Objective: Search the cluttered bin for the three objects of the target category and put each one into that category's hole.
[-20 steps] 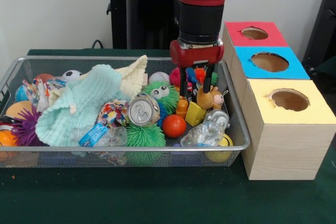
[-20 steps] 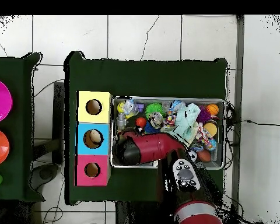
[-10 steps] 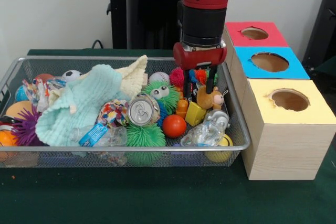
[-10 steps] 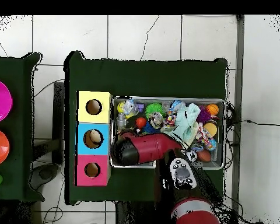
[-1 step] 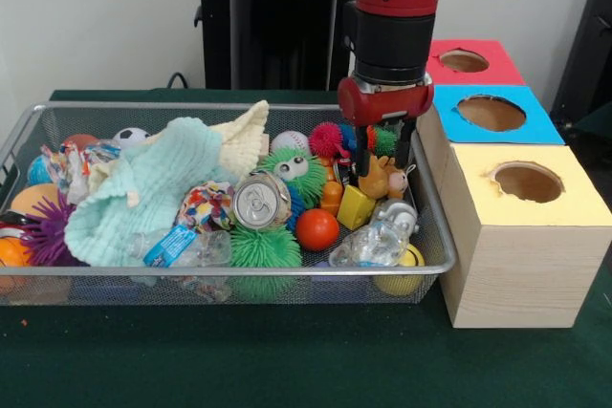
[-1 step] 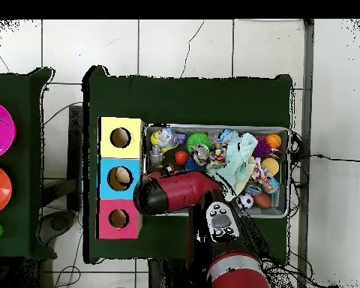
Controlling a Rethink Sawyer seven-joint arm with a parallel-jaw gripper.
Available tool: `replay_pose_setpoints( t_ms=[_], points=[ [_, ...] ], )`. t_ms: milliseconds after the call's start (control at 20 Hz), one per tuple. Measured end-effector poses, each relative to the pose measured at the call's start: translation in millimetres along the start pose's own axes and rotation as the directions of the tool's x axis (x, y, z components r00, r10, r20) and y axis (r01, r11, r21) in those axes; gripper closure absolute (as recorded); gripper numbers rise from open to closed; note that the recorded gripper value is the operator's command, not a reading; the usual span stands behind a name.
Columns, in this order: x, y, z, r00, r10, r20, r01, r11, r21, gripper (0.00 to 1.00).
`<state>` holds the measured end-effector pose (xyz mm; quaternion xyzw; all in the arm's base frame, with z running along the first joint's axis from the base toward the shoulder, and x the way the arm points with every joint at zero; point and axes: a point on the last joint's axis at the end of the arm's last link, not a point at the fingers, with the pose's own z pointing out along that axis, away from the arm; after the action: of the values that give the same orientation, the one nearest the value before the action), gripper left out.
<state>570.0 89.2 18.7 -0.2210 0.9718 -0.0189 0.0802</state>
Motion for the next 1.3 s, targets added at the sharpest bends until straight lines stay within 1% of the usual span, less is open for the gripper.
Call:
replay_pose_setpoints(
  t_ms=[350, 850, 1300],
  points=[
    [-0.3, 2.6, 1.1, 1.0000, -0.004, 0.001, 0.004, 1.0000, -0.001, 0.00],
    [3.3, 2.9, 12.1, 0.9997, 0.005, 0.024, -0.005, 1.0000, -0.007, 0.00],
    [6.8, -0.6, 18.4, 0.9990, 0.015, 0.042, -0.014, 0.9999, -0.002, 0.00]
  ],
)
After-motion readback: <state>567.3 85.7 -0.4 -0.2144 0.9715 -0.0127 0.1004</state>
